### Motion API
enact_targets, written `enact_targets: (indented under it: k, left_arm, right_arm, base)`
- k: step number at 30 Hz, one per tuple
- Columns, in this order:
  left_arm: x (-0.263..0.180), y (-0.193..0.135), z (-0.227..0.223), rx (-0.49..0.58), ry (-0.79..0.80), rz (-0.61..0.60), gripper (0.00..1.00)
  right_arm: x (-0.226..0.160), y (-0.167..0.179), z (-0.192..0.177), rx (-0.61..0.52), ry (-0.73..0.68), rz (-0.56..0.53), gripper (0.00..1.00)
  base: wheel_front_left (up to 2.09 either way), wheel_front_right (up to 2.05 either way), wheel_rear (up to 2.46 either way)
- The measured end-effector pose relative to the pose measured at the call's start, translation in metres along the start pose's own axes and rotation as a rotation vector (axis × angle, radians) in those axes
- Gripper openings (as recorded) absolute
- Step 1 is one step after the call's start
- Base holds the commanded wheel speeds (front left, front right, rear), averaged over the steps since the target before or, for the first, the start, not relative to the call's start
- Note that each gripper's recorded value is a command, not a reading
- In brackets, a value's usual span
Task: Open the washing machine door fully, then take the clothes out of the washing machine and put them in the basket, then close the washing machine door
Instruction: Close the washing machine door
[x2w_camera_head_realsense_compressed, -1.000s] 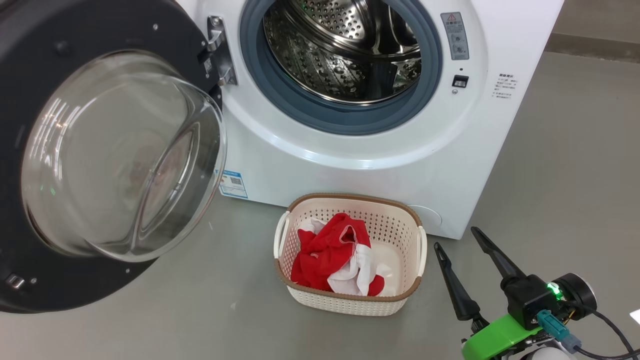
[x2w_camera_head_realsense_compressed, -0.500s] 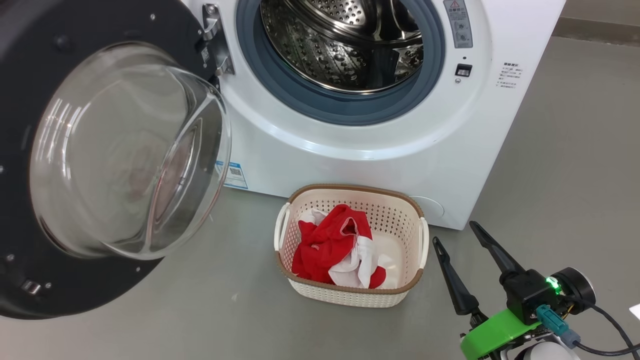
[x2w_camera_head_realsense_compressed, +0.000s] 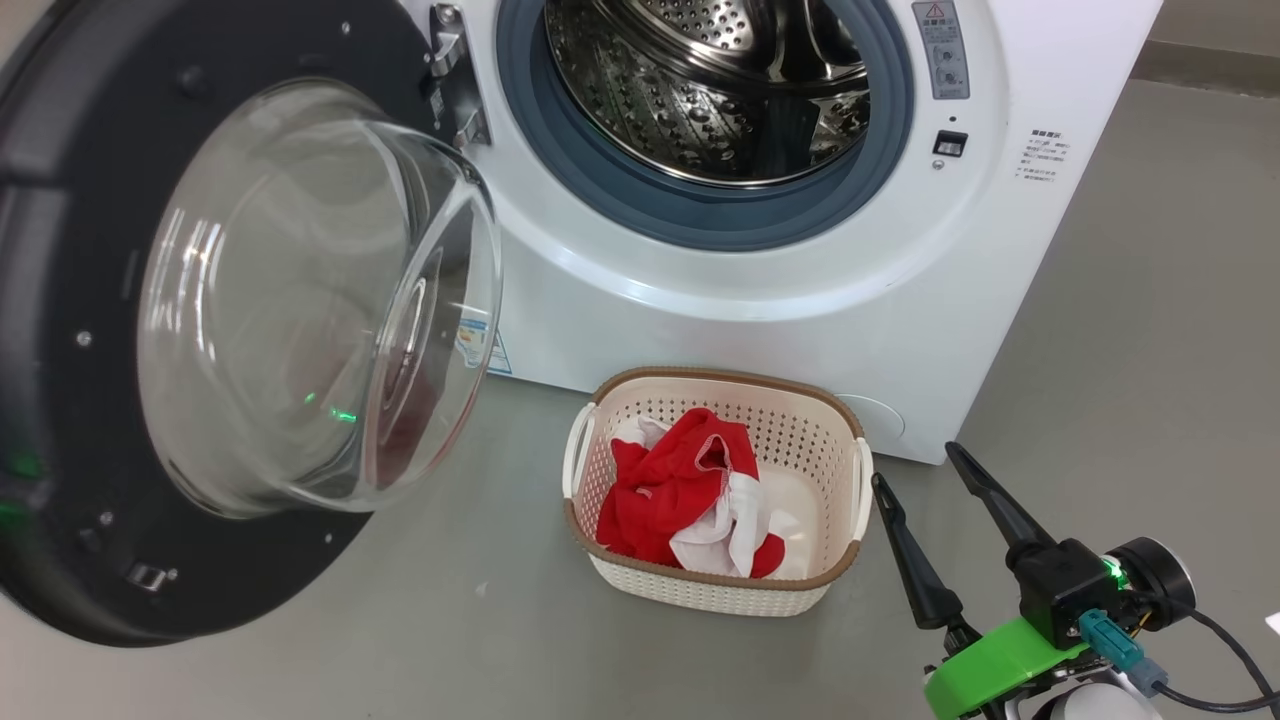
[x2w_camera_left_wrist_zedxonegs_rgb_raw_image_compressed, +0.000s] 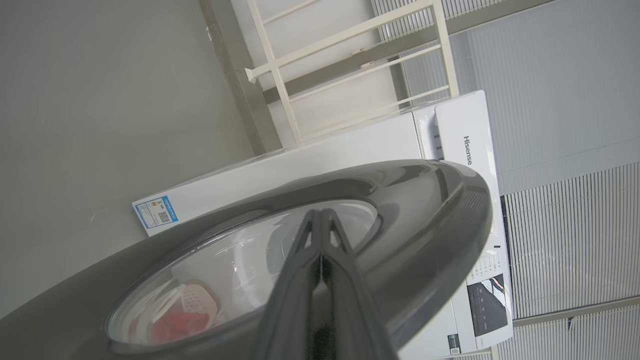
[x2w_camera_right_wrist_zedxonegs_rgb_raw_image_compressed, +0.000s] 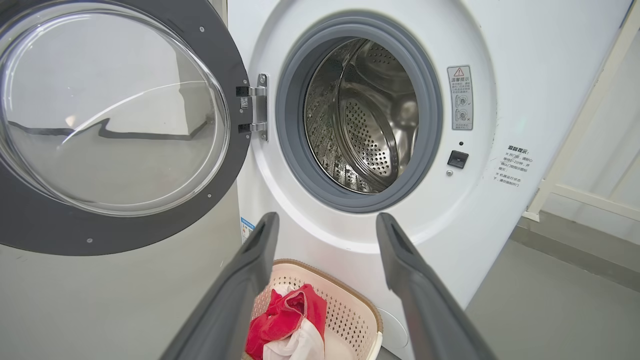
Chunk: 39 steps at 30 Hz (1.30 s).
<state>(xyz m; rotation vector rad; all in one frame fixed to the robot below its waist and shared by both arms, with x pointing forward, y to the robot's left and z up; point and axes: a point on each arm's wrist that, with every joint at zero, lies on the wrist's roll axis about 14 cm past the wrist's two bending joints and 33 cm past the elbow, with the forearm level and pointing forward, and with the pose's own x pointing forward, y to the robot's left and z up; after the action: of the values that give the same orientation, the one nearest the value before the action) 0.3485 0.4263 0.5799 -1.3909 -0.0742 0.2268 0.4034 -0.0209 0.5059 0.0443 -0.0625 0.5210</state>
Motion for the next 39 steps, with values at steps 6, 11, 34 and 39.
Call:
enact_targets:
  k: [6,11,34,39]
  left_arm:
    - [-0.005,-0.005,-0.018,-0.014,0.034,-0.038,0.0]
    - [-0.008,-0.01,-0.028,0.004,0.039,-0.059,0.0]
    - [-0.03,-0.025,-0.088,-0.009,0.143,-0.146,0.0]
    - [-0.031,-0.028,-0.104,-0.031,0.174,-0.169,0.0]
  right_arm:
    - [0.002,0.002,-0.003,0.012,0.005,0.006,1.0]
    - [0.001,0.0,-0.004,0.022,0.005,0.0,1.0]
    - [-0.008,-0.017,0.0,0.042,-0.008,-0.06,1.0]
    - [-0.012,-0.022,0.002,0.05,-0.015,-0.079,1.0]
  base:
    - [0.0,0.0,0.0]
    - [0.0,0.0,0.0]
    - [0.0,0.0,0.0]
    - [0.0,0.0,0.0]
